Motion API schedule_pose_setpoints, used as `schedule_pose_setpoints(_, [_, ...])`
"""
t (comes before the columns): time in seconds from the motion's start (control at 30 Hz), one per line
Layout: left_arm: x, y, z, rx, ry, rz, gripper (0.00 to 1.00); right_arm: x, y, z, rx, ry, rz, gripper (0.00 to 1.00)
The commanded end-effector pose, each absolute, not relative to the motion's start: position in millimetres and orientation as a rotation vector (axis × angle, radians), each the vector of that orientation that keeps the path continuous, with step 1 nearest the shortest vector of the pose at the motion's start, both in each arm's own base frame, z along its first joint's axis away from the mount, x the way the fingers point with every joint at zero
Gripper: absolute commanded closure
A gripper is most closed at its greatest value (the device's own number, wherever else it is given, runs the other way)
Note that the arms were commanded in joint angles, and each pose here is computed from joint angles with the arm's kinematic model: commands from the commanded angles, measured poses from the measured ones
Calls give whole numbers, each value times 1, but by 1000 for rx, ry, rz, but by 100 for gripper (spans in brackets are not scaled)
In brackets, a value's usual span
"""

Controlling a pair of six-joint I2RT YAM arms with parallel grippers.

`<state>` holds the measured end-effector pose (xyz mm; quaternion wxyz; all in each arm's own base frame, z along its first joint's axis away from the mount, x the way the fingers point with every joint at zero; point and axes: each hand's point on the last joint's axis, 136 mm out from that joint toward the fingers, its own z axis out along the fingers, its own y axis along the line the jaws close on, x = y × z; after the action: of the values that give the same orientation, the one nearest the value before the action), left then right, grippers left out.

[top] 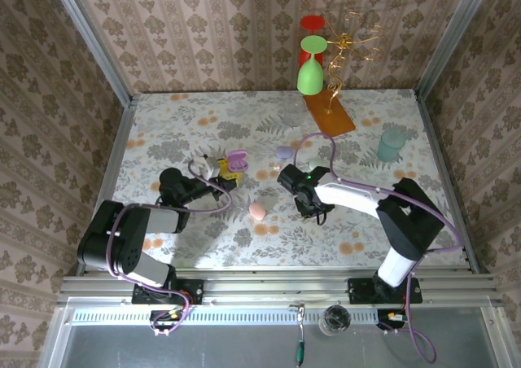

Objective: Insert the wireless bluetooth earbuds into the charging case

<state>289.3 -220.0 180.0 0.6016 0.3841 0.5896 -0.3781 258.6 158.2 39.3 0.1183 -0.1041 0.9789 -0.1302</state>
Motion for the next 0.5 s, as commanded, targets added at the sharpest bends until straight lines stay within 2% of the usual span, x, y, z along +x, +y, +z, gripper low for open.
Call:
schedule_pose_setpoints(0.0, [288,-211,188,891,1322,-838,69,261,146,44,-320,2808,-612,60])
schedule_pose_setpoints(0.47, [287,-206,189,887,1324,-837,69,256,159,29,-418,2810,-733,65])
